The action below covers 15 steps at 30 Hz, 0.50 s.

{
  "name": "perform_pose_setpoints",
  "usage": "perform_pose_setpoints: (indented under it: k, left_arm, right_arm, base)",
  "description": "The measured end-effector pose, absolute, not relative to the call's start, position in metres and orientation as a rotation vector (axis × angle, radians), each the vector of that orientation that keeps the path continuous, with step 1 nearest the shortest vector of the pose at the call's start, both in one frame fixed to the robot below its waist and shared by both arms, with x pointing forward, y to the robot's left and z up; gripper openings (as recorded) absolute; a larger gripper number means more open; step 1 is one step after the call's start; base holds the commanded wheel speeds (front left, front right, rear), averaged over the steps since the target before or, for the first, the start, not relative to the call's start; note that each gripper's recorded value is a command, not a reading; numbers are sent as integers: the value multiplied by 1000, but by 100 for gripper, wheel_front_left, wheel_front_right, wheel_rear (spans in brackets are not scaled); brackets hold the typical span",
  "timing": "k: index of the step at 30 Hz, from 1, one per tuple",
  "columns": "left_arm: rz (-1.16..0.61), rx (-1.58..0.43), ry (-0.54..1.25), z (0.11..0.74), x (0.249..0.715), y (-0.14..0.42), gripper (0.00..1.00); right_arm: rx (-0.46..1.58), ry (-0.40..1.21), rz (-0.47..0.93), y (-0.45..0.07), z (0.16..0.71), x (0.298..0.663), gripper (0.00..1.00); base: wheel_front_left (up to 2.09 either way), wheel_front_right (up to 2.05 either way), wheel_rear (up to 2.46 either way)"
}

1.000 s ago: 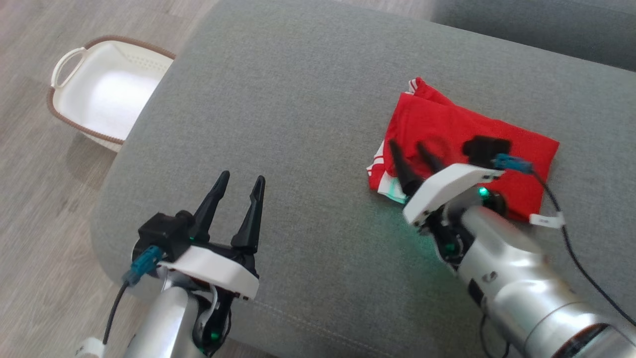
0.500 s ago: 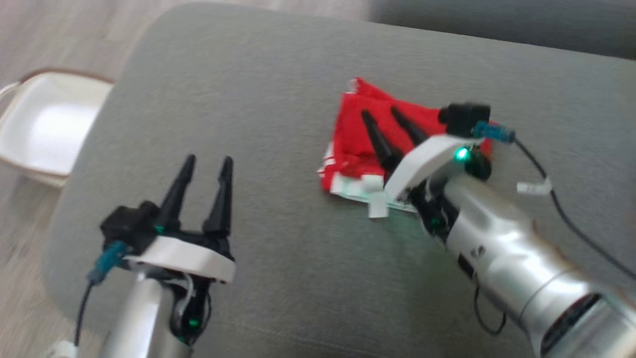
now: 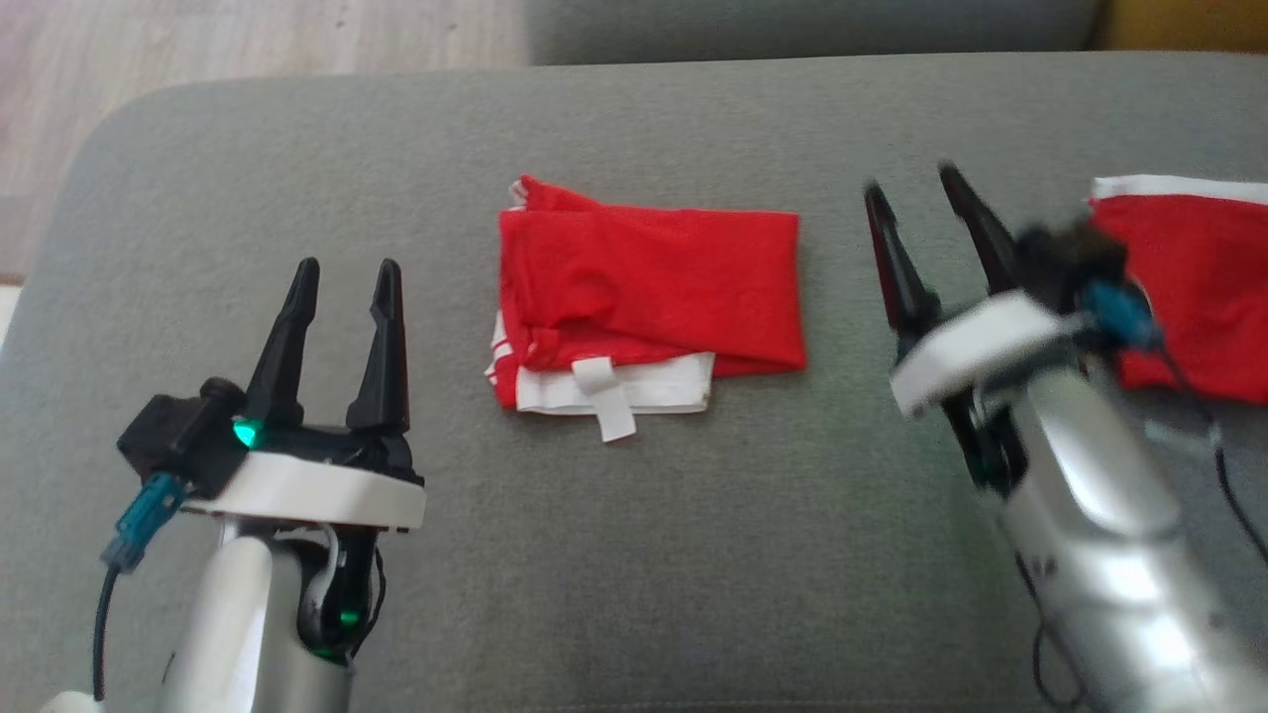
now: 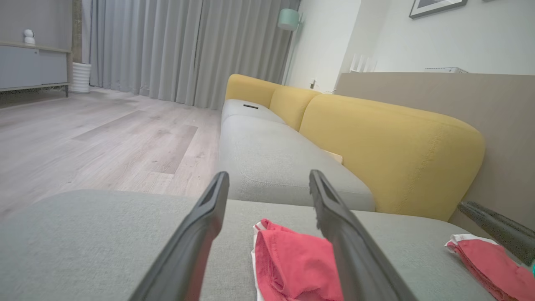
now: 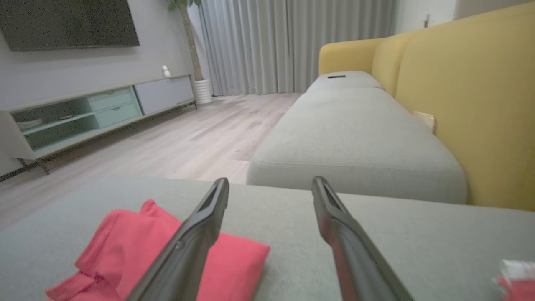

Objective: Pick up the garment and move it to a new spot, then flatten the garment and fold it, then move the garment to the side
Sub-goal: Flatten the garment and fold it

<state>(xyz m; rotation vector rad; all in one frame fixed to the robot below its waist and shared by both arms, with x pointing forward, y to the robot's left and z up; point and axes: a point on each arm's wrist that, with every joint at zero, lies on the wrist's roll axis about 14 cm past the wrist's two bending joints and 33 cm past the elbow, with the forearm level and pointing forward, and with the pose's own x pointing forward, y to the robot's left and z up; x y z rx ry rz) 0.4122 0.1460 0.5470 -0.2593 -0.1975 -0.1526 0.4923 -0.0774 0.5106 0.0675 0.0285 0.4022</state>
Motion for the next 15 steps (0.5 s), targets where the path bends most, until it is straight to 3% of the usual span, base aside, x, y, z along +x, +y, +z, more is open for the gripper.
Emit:
perform_pose_setpoints:
  k: [15]
  left_arm:
    - [-187,-252,-162,536,401,132,100]
  right_arm:
    - [15,-29,224,-130,498,428,100]
  base:
    - [0,0,0]
